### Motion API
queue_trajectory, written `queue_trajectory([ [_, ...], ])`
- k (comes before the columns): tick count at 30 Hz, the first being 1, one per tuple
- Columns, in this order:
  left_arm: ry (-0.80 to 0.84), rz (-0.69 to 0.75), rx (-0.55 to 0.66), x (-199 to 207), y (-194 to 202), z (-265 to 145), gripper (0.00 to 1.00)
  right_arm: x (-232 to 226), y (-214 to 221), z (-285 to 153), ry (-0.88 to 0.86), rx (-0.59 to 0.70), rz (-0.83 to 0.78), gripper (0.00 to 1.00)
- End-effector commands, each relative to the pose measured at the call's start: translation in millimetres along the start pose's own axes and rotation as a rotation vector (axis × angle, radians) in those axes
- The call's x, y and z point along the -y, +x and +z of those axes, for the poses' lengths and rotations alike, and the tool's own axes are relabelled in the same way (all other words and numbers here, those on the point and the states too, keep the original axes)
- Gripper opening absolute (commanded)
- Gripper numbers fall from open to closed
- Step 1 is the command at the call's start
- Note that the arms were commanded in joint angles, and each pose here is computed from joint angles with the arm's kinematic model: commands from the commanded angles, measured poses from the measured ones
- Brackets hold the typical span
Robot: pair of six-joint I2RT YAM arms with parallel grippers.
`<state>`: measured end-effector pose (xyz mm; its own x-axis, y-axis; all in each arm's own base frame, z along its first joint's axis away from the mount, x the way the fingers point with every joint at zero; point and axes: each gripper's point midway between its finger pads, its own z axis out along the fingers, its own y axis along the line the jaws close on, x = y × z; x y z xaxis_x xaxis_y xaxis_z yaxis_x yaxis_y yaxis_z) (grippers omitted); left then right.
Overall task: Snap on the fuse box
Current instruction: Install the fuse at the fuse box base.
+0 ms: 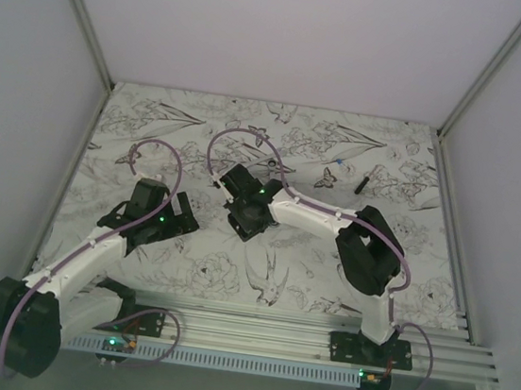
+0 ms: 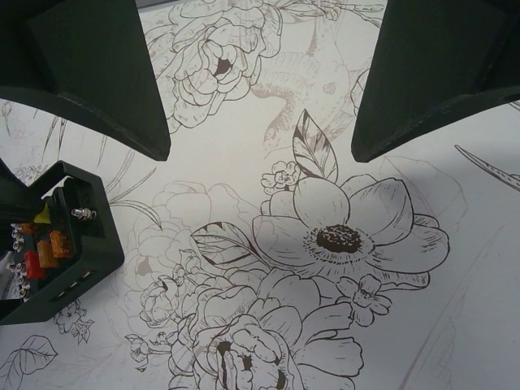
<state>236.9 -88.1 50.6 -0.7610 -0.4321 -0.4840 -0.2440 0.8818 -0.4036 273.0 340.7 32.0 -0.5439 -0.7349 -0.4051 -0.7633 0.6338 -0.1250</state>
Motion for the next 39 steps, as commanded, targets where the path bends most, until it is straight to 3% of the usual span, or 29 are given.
queue_trajectory([
  [1, -0.014, 0.001, -0.014, -7, 7, -1, 1.0, -17, 172, 48, -0.054, -0.584, -0.035, 0.0],
  [6, -0.009, -0.002, -0.014, -6, 6, -1, 1.0, -15, 171, 40, -0.045, -0.567, -0.027, 0.0],
  [24, 0.023, 0.0, 0.002, -1, 5, -7, 1.0, -7, 43, -21, -0.058, -0.115, 0.033, 0.01],
  [33, 0.031, -0.002, 0.01, 0, 5, -8, 1.0, -6, 4, -46, -0.068, 0.04, 0.065, 0.15],
  [39, 0.03, -0.001, 0.006, 0, 5, -8, 1.0, -3, -10, -60, -0.063, 0.109, 0.08, 0.3],
])
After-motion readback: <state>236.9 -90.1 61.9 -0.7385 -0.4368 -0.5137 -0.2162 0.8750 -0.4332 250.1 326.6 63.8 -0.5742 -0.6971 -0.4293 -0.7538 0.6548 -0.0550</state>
